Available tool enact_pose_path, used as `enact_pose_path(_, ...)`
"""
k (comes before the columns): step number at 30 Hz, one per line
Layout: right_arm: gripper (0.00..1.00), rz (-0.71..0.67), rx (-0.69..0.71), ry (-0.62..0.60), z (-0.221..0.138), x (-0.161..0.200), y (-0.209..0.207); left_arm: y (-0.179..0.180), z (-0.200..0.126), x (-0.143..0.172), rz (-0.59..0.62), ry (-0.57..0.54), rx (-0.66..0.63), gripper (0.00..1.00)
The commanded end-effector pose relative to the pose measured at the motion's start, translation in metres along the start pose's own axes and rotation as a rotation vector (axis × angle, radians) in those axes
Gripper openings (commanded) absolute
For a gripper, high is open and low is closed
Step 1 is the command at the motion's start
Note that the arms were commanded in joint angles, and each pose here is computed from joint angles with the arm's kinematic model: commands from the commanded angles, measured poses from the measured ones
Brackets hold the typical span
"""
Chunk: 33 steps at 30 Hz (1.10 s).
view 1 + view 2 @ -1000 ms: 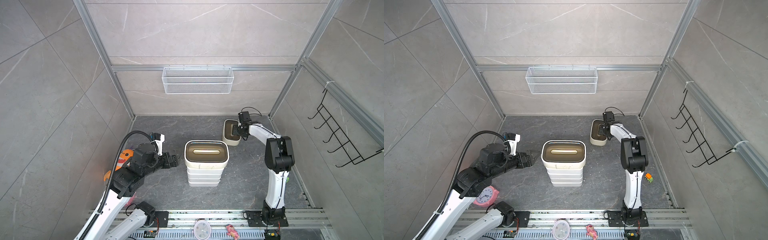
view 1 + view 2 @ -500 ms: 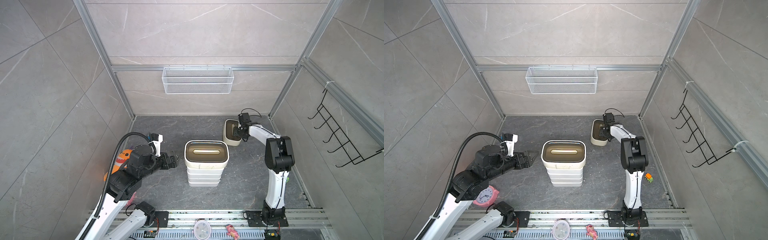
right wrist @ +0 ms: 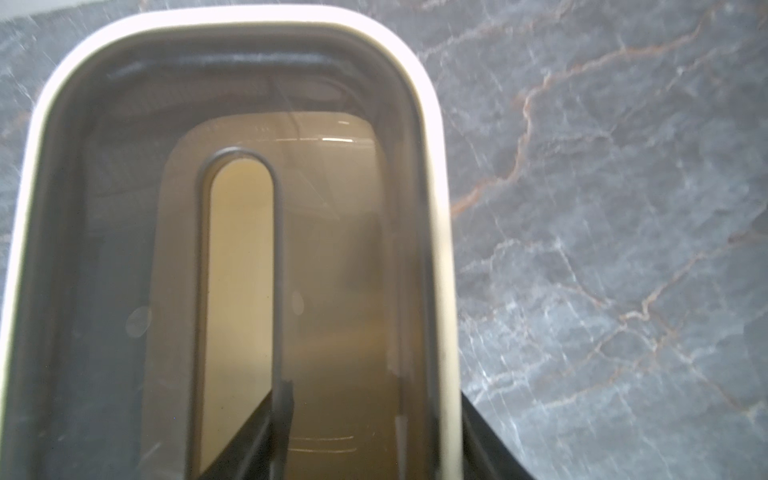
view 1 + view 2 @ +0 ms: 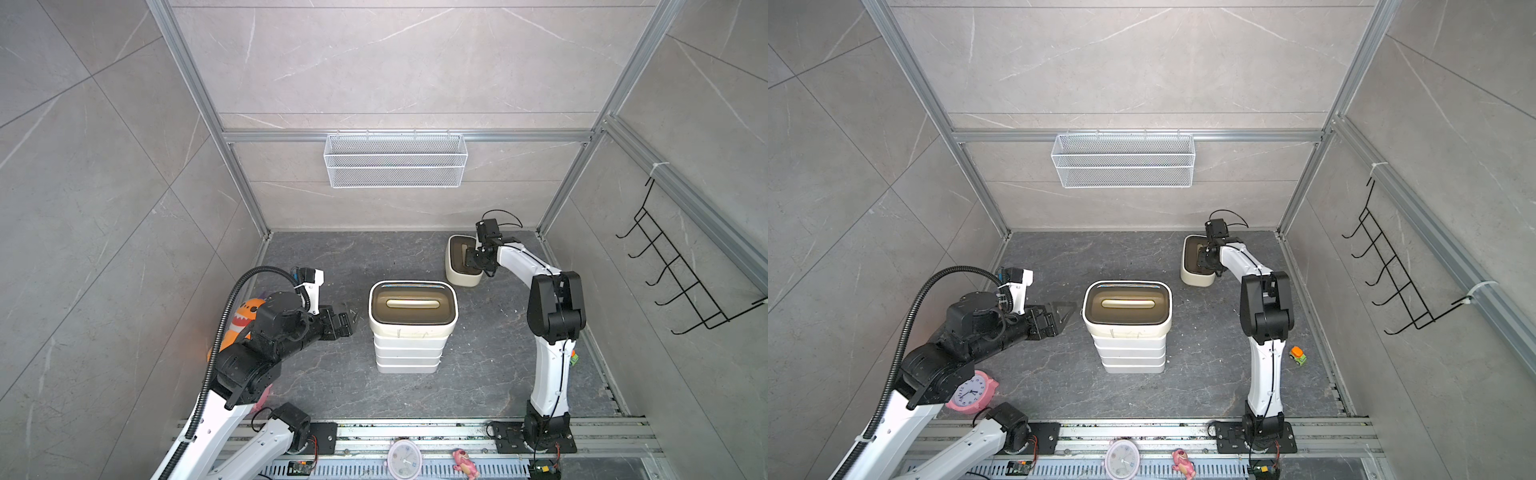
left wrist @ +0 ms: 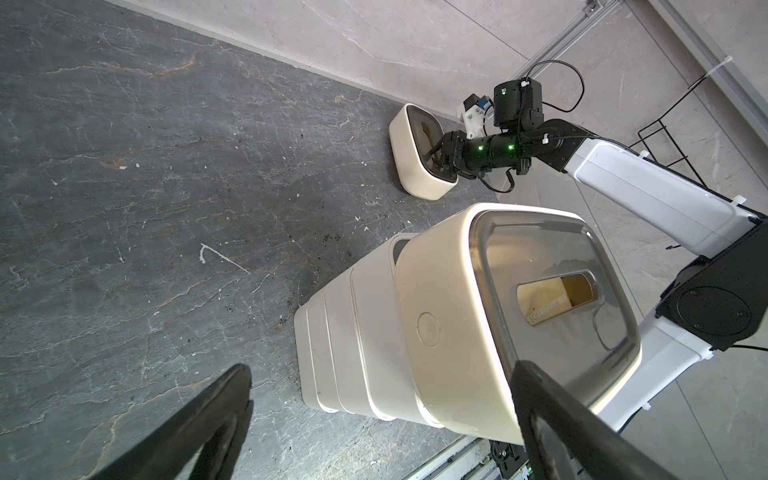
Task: Stack the tissue boxes
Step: Pick up the tissue box from the center of the board.
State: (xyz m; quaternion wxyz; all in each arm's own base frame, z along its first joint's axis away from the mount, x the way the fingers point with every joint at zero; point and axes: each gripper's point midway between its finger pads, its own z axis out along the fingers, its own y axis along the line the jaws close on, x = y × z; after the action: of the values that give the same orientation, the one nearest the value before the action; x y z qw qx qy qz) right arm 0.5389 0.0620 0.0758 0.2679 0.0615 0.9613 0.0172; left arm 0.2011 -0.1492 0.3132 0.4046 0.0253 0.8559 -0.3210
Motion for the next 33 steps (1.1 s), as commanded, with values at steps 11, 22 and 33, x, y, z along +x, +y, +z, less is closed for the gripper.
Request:
enact_pose_path(11,0.49,-0.033,-0.025,-0.02,-0.01,-0.007,0.006,-0.007,-0.007,-0.008,0.021,-0.025,0.019,1.0)
enact_pose_path(22,0.49,-0.128,-0.048,-0.09,-0.065,0.012,0.0,-0.014,-0.015,-0.008,0.02,-0.043,0.061,1.0)
enact_pose_path(33,0.48,-0.178,-0.118,-0.153,-0.16,0.03,-0.001,-0.027,-0.037,-0.007,0.009,-0.065,0.136,1.0)
